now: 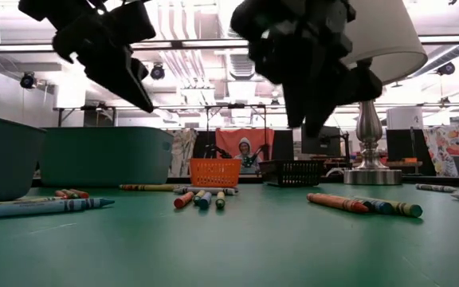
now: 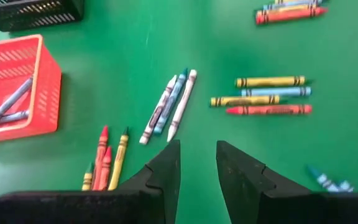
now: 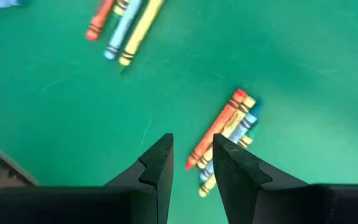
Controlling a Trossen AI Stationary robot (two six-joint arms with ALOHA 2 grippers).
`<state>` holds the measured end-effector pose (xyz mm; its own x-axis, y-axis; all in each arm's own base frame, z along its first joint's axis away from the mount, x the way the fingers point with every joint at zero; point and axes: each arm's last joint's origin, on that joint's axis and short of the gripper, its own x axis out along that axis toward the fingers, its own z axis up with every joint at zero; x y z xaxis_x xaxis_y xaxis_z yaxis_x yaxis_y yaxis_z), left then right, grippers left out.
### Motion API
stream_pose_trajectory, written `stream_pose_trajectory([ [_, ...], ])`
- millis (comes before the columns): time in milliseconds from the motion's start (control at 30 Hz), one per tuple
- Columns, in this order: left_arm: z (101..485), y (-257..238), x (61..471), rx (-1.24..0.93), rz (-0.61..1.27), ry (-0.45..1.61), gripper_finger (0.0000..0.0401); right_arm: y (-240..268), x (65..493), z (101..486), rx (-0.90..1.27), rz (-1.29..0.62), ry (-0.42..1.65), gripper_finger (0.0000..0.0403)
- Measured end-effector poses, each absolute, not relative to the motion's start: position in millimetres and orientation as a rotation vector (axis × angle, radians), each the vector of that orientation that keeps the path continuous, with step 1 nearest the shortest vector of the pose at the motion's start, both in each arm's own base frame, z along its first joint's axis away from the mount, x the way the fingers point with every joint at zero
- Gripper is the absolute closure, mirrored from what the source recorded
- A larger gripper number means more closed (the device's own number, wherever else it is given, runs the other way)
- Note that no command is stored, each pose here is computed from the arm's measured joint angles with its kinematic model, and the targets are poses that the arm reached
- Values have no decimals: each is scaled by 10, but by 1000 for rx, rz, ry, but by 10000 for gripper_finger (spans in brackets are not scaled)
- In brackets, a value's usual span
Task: Sort crayons
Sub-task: Put the orange crayon into the green bin
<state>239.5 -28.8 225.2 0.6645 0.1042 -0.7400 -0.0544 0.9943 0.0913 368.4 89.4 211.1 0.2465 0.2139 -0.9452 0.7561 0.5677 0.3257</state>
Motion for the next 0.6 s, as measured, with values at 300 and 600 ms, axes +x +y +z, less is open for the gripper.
stream_pose_trajectory([
  [300,2385,-268,2259,168,43,819,315,1038,3904,1881,917,-576,1408,303],
  [600,2660,-190,2023,297,151,704,315,1096,3986,1693,912,-661,1444,303],
])
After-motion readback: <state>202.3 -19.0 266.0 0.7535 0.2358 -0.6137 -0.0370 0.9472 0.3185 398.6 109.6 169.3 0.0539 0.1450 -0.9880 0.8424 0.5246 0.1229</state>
